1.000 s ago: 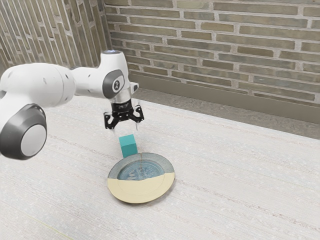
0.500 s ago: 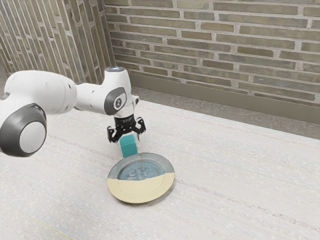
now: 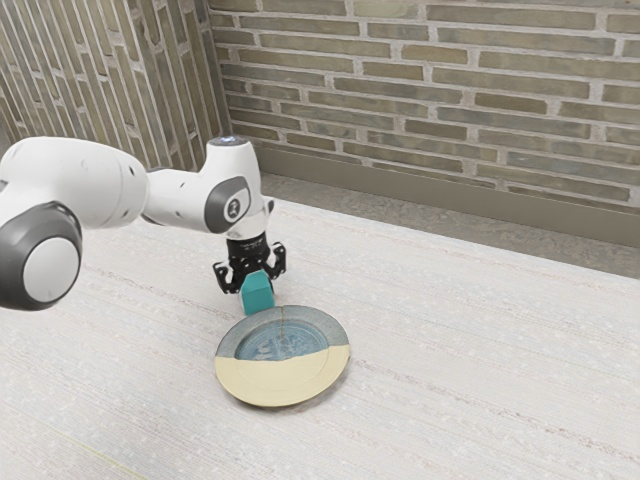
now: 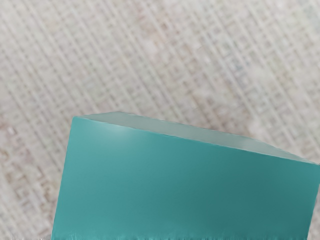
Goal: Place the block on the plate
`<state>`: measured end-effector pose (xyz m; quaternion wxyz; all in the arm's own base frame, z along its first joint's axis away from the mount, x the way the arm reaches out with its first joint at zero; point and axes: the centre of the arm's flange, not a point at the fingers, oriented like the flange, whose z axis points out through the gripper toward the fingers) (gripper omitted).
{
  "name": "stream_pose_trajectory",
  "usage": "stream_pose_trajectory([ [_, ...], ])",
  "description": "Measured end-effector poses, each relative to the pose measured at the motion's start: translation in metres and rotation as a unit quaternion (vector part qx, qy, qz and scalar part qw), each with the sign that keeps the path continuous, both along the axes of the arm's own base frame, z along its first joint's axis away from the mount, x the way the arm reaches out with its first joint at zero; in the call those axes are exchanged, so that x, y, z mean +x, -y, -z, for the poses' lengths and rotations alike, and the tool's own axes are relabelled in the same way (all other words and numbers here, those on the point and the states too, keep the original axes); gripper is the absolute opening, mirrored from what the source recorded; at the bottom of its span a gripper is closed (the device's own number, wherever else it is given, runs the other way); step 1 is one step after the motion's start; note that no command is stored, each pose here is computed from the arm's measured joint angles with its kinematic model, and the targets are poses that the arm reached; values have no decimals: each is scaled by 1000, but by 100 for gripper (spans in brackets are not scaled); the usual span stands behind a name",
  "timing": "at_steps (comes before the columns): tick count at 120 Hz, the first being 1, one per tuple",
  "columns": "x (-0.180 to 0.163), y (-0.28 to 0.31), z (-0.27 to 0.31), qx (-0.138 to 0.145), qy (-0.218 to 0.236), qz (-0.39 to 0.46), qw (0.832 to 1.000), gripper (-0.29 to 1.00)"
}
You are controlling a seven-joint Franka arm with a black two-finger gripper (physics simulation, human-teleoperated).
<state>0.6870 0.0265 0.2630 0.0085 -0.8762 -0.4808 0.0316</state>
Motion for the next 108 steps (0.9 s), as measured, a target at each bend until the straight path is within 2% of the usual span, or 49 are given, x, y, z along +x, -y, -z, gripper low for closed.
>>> stream_pose_trajectory([
  [19,1,-3,-10,-1,6,-9,1000,43],
  [47,-2,3,-54,-3,33,-13,999,39],
  [57,-13,20,-71,-5,37,-2,999,39],
  [71,-41,74,-85,-9,31,36,999,39],
  [88,-79,117,-71,-12,3,68,998,39],
  [108,-97,131,-50,-11,-12,79,997,39],
])
